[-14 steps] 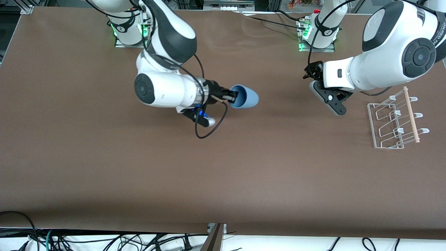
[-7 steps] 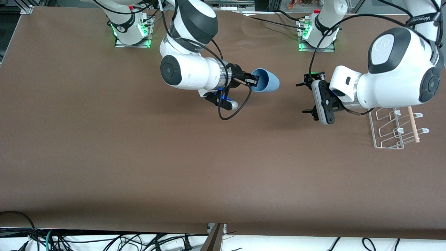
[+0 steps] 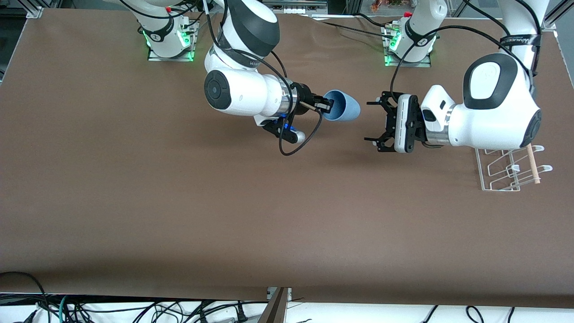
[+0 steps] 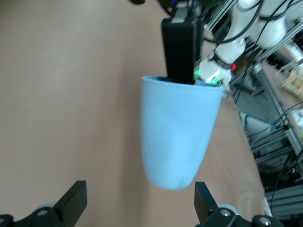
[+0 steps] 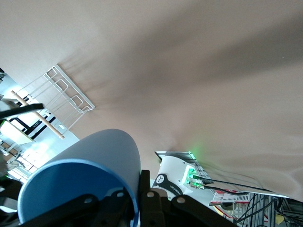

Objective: Transfer cup to left arm and place on rack
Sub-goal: 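Close the left gripper on the cup's rim beside the right gripper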

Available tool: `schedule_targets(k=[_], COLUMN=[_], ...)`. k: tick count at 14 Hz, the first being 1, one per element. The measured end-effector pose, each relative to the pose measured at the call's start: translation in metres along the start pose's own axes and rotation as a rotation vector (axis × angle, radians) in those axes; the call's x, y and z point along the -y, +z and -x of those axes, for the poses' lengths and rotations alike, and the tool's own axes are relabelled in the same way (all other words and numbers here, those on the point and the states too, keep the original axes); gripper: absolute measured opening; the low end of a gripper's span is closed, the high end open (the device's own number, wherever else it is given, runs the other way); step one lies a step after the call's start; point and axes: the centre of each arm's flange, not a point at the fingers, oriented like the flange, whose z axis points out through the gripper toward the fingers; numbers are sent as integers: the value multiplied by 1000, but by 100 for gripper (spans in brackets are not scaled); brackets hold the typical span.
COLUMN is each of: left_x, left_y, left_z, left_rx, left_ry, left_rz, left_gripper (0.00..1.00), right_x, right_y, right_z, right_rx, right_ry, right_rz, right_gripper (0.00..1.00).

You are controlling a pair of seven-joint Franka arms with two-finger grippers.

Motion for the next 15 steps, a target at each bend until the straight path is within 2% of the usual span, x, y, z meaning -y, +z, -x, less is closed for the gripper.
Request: schedule_targets(k=[8, 10, 12, 15], left_x=[-32, -32, -29, -30], left_y=[56, 56, 53, 53], left_z=[-21, -22, -21, -21], left_rx=[-53, -55, -60, -60], left_ry=[21, 23, 22, 23], left_rz=[-38, -53, -67, -68], left_gripper=[100, 94, 78, 78], right_x=[0, 0, 0, 0], right_y=[-4, -5, -5, -6], right_z=[-3, -5, -5, -5], right_rx=[-5, -5, -3, -2], right_ry=[4, 5, 6, 7], right_rz=[-6, -7, -7, -8], right_gripper=[5, 5, 5, 5])
